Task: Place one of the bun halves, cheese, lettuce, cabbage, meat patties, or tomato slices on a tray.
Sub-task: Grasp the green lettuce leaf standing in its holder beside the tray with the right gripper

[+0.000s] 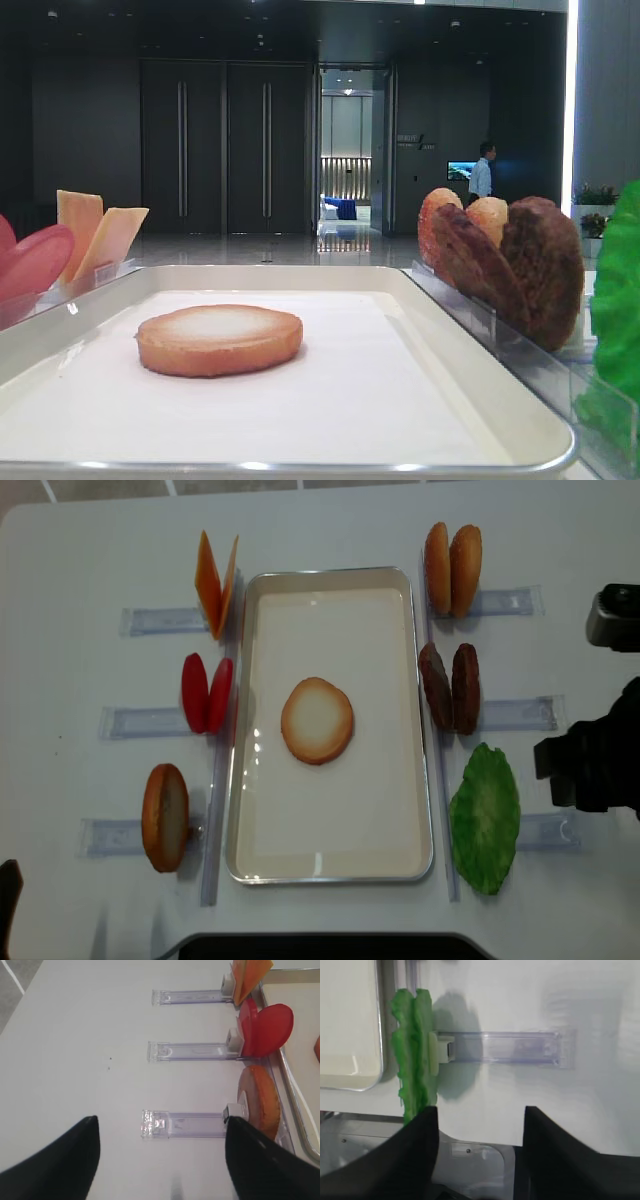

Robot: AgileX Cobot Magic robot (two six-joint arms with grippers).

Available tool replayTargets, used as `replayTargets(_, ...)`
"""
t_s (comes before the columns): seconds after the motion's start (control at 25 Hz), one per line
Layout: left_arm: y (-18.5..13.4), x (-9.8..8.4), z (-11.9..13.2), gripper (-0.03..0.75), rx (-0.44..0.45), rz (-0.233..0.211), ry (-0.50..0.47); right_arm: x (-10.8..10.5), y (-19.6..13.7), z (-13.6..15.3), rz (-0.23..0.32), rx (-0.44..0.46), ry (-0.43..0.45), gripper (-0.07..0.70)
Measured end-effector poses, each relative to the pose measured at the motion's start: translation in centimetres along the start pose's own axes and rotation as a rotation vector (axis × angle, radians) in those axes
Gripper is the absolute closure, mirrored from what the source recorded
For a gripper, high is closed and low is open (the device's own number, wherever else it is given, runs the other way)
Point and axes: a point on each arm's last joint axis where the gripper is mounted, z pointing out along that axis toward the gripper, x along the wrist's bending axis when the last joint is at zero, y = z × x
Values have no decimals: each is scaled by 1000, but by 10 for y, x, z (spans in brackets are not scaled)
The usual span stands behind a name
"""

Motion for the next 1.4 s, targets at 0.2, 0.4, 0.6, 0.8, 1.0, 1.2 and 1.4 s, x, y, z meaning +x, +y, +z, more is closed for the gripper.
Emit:
replayTargets(0.2, 0, 0, 0, 125, 0, 0, 0, 23, 8, 6, -12, -11, -9, 264)
replayTargets(0.4, 0, 0, 0, 125, 0, 0, 0, 37, 17, 15, -20, 18, -23, 264)
replayTargets(0.6, 0, 0, 0, 125, 0, 0, 0, 45, 19, 23, -44, 33, -26, 264)
replayTargets(0.8, 0, 0, 0, 125, 0, 0, 0, 49, 21, 30, -46, 43, -31, 263)
replayTargets(1.0, 0, 0, 0, 132, 0, 0, 0, 52, 26, 43, -46, 67, -49, 262)
replayTargets(1.2, 0, 0, 0, 164, 0, 0, 0, 53, 28, 45, -53, 57, -43, 279)
replayTargets(1.4, 0, 0, 0, 177, 0, 0, 0, 55, 30, 53, -64, 86, -56, 293)
